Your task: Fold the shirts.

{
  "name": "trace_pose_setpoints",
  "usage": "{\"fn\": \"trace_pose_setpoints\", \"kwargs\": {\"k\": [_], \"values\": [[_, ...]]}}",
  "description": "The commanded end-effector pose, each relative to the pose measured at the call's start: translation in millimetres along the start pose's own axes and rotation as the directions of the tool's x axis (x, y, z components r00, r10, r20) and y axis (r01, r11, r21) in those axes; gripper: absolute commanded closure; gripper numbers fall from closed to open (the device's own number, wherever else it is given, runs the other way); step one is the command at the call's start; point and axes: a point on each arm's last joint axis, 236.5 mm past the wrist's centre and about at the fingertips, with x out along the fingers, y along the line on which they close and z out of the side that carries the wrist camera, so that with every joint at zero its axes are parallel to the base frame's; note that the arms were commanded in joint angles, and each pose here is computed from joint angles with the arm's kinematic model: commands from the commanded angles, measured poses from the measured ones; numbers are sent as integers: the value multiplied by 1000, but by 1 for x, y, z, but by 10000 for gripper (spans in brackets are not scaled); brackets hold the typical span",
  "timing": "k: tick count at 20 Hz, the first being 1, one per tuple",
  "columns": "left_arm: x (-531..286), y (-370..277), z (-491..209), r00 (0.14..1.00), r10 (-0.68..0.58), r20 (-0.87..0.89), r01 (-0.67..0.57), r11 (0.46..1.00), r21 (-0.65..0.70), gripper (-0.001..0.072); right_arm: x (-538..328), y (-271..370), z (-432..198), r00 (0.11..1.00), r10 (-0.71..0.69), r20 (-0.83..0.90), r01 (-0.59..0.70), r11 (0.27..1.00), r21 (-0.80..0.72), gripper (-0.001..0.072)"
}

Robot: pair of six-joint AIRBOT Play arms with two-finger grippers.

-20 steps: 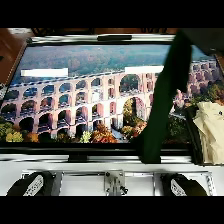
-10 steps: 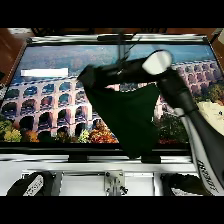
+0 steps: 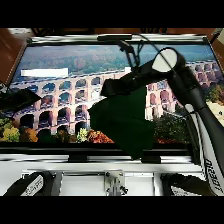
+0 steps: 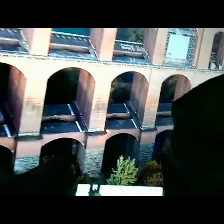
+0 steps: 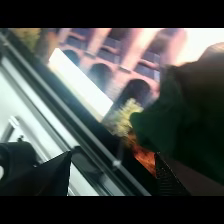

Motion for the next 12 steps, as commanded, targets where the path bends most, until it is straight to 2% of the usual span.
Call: {"fn": "trace_pose_setpoints", "kwargs": {"k": [1, 2, 4, 6, 8, 10, 12], "values": [[35, -27, -13, 995, -85, -50, 86, 996, 10, 49, -24, -30, -23, 994, -63, -92, 70, 994, 83, 91], [42, -35, -16, 993, -95, -66, 97, 995, 28, 49, -23, -37, -29, 988, -104, -114, 112, 991, 74, 92], [54, -51, -27, 987, -113, -113, 120, 991, 63, 49, -31, -74, -41, 947, -275, -164, 288, 955, 64, 91], [66, -62, -39, 979, -123, -161, 139, 987, 87, 41, -56, -126, -56, 848, -479, -229, 498, 866, 34, 92], [84, -76, -58, 963, -130, -235, 161, 980, 116, 40, -98, -171, -80, 704, -628, -331, 668, 744, 10, 91], [103, -93, -80, 942, -132, -309, 187, 970, 154, 40, -124, -194, -101, 649, -638, -414, 709, 704, 27, 92], [124, -109, -103, 919, -127, -374, 210, 959, 190, 41, -136, -208, -132, 655, -555, -513, 691, 715, 108, 92]]}}
